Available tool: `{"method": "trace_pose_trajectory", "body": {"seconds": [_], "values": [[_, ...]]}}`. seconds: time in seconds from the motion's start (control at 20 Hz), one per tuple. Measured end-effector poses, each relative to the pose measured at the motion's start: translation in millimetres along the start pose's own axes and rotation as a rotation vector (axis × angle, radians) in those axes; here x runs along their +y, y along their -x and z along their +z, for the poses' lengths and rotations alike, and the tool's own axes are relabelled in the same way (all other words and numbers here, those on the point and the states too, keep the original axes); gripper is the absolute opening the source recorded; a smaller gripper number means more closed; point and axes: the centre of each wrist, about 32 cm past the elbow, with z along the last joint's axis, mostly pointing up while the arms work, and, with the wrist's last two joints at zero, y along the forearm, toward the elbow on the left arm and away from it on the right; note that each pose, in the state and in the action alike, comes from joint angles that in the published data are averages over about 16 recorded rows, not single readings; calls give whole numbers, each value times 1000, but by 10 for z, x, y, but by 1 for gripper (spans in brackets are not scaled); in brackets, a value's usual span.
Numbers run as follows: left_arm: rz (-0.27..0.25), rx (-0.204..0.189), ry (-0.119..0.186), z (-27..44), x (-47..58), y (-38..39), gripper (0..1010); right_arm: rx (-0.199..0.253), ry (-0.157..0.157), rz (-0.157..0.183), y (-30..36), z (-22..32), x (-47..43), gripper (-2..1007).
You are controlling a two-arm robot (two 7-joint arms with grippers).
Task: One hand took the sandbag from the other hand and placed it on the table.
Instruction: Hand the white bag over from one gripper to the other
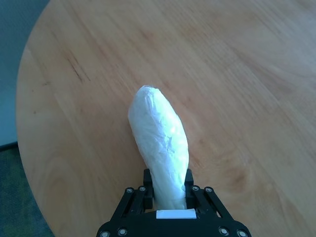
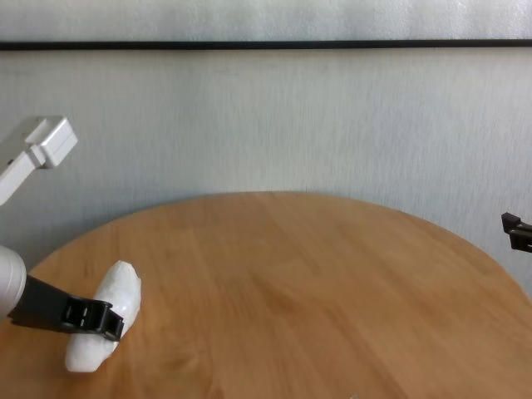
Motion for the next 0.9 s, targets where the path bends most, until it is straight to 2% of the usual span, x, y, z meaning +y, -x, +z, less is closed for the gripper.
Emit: {"method": "trace_pose_trajectory", "body": {"seconds": [0.25, 0.5, 0.9], "values": [[-1, 0, 11, -5, 5, -2, 360, 0, 0, 0, 0, 0, 0, 1001], [-16, 1, 41, -12, 19, -5, 360, 0, 0, 0, 0, 0, 0, 1001], [-65, 8, 137, -34, 56, -15, 360, 0, 0, 0, 0, 0, 0, 1001]]}}
